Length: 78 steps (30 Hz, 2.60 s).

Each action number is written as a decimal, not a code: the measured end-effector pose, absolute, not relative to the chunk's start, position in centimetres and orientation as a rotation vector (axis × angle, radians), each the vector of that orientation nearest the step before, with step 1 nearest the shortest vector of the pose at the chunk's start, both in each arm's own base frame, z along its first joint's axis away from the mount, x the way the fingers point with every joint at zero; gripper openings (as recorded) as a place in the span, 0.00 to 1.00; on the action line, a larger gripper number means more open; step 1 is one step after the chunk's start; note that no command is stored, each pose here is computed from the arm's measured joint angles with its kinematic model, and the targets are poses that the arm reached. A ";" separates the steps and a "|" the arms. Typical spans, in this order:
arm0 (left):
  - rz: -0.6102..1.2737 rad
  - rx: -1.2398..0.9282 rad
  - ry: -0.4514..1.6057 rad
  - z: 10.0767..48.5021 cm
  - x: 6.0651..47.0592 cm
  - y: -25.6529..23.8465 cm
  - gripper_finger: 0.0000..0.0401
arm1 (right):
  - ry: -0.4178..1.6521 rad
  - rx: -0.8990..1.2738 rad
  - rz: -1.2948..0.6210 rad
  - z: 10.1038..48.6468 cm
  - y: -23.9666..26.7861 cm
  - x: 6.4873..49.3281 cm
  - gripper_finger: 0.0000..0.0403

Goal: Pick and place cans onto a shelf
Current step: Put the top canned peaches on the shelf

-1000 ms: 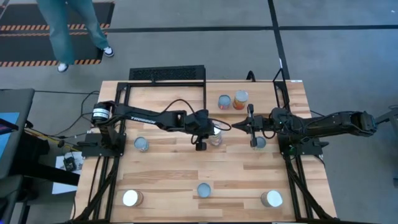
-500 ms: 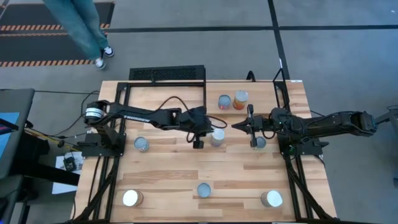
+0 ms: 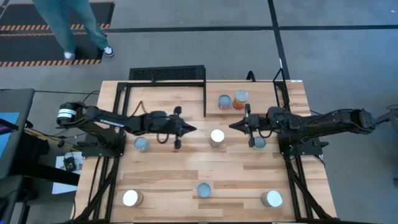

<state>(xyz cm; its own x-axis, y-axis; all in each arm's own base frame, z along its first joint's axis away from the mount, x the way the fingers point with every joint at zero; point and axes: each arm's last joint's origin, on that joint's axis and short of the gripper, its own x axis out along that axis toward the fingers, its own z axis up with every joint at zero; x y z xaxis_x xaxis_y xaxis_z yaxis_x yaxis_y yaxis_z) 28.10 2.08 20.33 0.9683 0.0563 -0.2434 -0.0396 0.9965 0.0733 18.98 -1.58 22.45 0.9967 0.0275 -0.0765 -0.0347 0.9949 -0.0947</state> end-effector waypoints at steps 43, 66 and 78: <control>0.127 0.036 0.227 16.1 23.7 5.8 0.00 | 0.931 -0.235 -0.127 19.6 2.4 31.0 0.19; 0.125 0.037 0.262 15.8 23.6 5.8 0.00 | 1.063 -0.009 -0.327 27.6 1.4 22.2 0.01; 0.125 0.036 0.261 15.8 23.6 5.8 0.00 | 1.089 -0.004 -0.604 27.3 -3.3 16.8 0.01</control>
